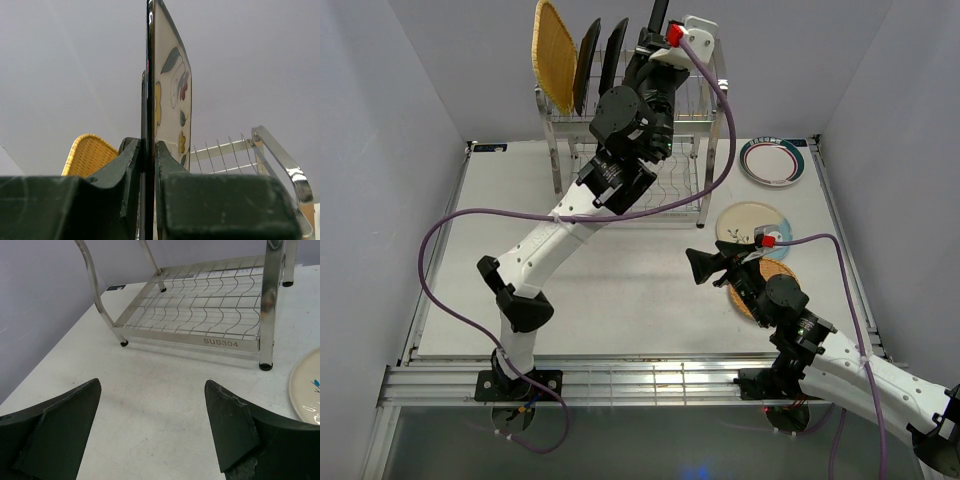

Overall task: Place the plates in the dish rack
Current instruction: Insert the plate into the dish rack.

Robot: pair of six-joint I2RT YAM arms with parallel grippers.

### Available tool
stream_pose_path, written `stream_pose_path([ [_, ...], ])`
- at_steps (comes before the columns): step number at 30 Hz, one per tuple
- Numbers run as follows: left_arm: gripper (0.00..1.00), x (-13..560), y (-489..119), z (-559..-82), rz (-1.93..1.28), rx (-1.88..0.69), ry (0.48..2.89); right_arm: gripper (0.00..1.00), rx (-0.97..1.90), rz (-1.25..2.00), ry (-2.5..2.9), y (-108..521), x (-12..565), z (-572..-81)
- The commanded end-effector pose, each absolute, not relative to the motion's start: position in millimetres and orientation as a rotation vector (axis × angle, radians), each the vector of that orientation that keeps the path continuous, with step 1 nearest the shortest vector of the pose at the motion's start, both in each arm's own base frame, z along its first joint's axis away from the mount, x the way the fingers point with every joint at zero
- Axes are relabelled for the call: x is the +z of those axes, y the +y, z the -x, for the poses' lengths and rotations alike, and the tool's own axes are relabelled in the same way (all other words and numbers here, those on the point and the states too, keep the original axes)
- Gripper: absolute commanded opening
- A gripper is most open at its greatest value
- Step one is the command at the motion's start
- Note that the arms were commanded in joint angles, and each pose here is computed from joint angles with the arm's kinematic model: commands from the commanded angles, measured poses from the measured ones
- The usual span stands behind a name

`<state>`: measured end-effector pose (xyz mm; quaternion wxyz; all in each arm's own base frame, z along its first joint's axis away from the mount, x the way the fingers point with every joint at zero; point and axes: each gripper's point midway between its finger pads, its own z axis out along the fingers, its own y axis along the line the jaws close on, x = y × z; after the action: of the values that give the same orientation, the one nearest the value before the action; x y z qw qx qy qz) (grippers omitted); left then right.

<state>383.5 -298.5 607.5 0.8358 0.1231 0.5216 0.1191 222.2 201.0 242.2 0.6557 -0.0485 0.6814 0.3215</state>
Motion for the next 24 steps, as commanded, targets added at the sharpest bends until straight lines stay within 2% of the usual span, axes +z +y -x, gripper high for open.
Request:
stream_pose_path([
  [1,0.0,690,-241,-350,-0.054,0.156,0.895,0.9,0.731,0.09,1.495,198,259,-224],
  [16,0.0,654,-228,-413,-0.052,0.138,0.969,0.89,0.732,0.086,1.503,195,252,-222],
  [24,0.0,650,-228,-422,-0.029,0.094,0.99,0.89,0.726,0.083,1.507,194,248,-222],
])
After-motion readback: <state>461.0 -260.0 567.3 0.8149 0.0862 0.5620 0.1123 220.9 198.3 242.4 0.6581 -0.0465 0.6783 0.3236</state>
